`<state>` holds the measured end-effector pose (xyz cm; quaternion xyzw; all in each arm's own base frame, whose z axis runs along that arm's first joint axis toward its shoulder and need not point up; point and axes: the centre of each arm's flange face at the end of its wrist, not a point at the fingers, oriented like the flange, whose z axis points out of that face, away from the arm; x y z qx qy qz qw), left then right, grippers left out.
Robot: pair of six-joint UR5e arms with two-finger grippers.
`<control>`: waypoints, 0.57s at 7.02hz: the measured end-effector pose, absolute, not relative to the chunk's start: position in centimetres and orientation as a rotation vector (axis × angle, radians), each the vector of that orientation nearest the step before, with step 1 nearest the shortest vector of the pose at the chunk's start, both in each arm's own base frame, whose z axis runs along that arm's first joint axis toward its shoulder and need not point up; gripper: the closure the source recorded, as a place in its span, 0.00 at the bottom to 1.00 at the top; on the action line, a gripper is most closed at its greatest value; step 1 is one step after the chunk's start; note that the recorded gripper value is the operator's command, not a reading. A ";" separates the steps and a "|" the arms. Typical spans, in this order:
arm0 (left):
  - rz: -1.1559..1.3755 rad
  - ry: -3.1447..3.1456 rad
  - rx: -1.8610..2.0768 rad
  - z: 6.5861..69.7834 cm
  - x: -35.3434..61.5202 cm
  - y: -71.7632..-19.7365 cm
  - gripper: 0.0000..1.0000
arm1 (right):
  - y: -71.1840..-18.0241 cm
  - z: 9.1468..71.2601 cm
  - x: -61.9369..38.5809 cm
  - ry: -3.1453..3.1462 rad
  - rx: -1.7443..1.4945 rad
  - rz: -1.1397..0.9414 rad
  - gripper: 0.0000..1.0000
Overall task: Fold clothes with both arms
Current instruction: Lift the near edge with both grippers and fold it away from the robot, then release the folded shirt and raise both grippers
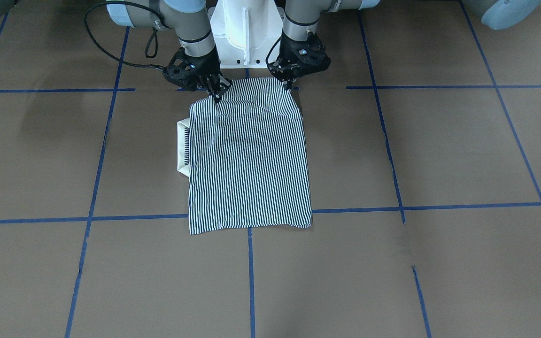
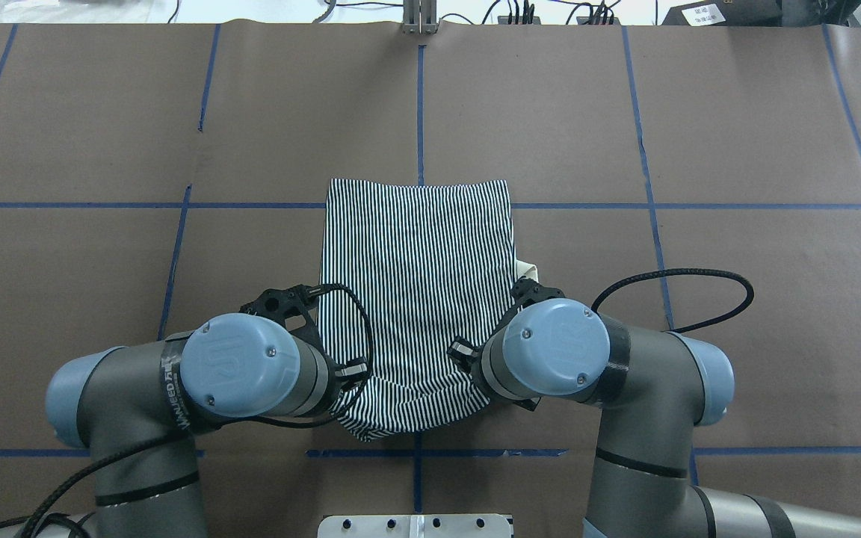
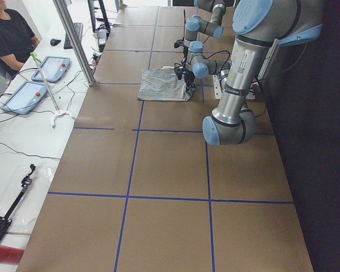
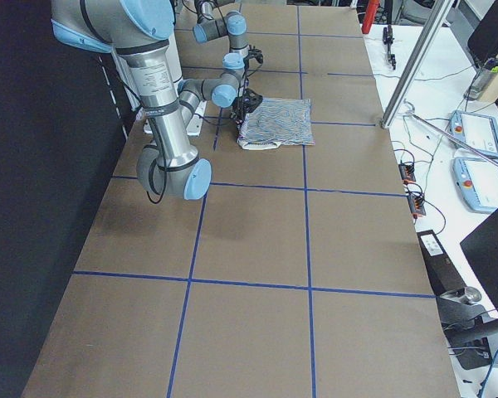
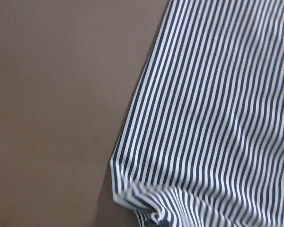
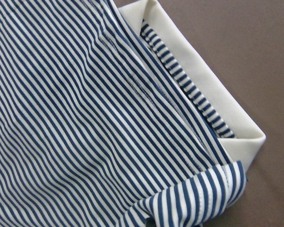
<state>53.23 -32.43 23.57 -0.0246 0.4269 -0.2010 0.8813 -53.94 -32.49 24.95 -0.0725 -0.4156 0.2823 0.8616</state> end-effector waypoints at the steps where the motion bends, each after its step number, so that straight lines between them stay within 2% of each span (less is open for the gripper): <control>1: -0.438 0.898 -0.042 24.1 53.3 -34.0 1.00 | -33.7 25.5 -55.0 -0.878 -0.143 0.597 1.00; 4: -0.460 0.915 -0.031 23.9 52.8 -35.6 1.00 | -36.3 25.4 -55.2 -0.897 -0.128 0.625 1.00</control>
